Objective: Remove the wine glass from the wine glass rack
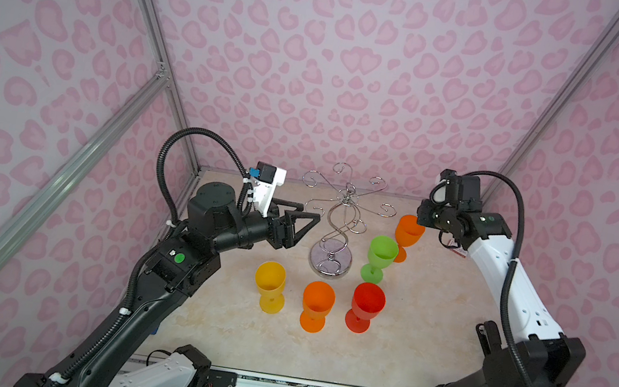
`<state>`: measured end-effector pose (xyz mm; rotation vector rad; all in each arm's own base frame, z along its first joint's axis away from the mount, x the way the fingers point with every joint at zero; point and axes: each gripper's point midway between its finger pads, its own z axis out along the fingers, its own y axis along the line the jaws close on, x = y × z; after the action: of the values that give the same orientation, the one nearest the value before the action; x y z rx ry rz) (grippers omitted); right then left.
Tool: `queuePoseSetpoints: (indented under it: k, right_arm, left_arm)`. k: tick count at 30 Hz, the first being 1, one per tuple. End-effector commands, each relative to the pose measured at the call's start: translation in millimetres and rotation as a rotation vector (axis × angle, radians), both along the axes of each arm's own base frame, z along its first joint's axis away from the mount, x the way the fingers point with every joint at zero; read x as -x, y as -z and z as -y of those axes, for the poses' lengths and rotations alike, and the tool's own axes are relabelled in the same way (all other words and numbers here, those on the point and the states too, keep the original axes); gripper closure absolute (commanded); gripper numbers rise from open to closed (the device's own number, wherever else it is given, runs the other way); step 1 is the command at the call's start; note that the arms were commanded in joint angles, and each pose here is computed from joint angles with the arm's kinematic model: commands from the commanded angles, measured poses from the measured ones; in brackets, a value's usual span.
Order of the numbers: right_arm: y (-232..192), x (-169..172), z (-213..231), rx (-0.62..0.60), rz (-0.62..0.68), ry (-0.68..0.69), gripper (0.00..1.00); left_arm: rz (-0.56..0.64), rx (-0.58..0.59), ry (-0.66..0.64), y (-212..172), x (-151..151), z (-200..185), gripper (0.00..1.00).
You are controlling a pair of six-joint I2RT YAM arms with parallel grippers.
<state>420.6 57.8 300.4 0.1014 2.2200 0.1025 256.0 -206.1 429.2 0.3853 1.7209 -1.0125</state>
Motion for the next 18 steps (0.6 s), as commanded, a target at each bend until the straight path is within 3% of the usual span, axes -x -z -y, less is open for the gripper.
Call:
queuePoseSetpoints:
  k: [1,6,10,13,18]
  right_arm:
    - [-31,12,22,-0.022,0.195,0.071,0.60]
    - [-42,54,59,0.013,0.362,0.170,0.59]
    - [-25,79,82,0.047,0.426,0.248,0.57]
    - [-5,88,96,0.030,0.447,0.306,0.57]
    - [33,86,94,-0.045,0.483,0.314,0.58]
  left_arm:
    - [0.039,-0.057,-0.193,4,-13,-35,0.29]
    - [0.109,-0.183,-0.579,19,-34,-107,0.29]
    - [0.126,-0.260,-0.838,44,-55,-157,0.29]
    - [0.094,-0.229,-0.938,69,-69,-183,0.31]
    - [0.118,-0.225,-0.994,120,-92,-204,0.31]
